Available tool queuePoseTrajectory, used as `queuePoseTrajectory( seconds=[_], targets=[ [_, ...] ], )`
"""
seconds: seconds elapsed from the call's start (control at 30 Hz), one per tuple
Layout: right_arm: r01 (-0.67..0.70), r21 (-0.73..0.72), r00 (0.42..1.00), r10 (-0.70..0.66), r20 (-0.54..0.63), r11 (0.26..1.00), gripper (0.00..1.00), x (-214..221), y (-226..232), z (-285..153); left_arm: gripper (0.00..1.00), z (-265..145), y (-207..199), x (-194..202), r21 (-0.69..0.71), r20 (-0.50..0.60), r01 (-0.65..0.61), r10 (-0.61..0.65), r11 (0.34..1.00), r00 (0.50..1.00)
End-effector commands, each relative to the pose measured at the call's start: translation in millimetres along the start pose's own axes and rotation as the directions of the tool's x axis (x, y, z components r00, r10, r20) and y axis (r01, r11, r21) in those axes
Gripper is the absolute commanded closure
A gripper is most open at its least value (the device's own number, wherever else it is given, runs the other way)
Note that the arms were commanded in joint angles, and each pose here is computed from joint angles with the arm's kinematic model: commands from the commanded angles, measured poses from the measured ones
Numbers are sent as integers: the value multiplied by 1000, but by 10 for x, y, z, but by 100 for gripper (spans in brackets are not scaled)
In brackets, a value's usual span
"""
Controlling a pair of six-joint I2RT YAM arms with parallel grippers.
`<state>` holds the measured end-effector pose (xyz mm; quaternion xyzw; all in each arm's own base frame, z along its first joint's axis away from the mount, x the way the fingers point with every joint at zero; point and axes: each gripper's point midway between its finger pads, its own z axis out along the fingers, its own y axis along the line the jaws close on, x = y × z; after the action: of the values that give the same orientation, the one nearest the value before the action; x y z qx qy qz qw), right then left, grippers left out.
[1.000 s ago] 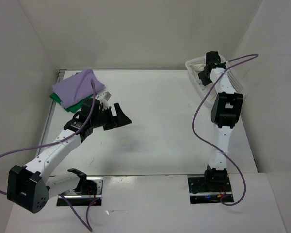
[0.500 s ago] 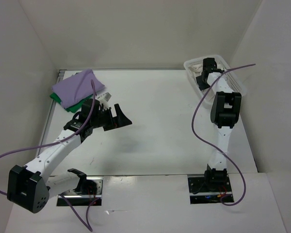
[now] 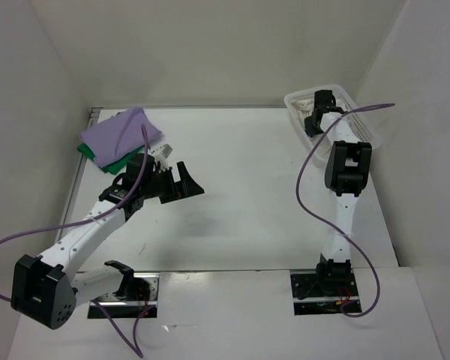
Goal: Fold and stack the t-shirts
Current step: Grab crumpled tshirt from bin with the right arm, then move the tshirt to the center of the board
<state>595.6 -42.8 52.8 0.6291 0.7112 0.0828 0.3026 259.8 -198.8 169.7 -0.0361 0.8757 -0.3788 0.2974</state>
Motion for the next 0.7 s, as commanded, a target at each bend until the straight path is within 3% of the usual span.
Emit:
queuePoseTrajectory(
  seconds=[0.0,0.17,0.2,0.4,0.43,0.53,0.63,0.67],
  targets=[
    [-31,-135,999,35,30,990,100,-176,373,-192,0,6,-13,-6,18,1,-14,14,1000,1000],
    [-2,-314,995,32,89,949,100,-463,844,-829,0,2,-69,-72,34,22,-18,17,999,1000],
    [0,-362,994,40,105,932,100,-566,969,-1118,0,2,-70,-73,34,22,-18,17,999,1000],
    [36,-542,989,48,141,839,100,-838,1088,-2048,0,-15,-158,-175,48,41,-29,27,998,999],
    [43,-599,988,53,142,799,100,-931,1147,-2404,0,-28,-195,-214,54,50,-35,32,998,998],
    [100,-665,987,11,160,740,100,-953,1160,-2896,0,-67,-298,-313,72,73,-40,35,997,997],
    [165,-760,982,-34,185,628,100,-974,1158,-3675,0,-107,-406,-384,96,85,-33,24,995,996],
    [183,-808,981,-53,185,560,100,-954,1134,-4076,0,-129,-457,-429,105,96,-31,21,994,995]
  ],
)
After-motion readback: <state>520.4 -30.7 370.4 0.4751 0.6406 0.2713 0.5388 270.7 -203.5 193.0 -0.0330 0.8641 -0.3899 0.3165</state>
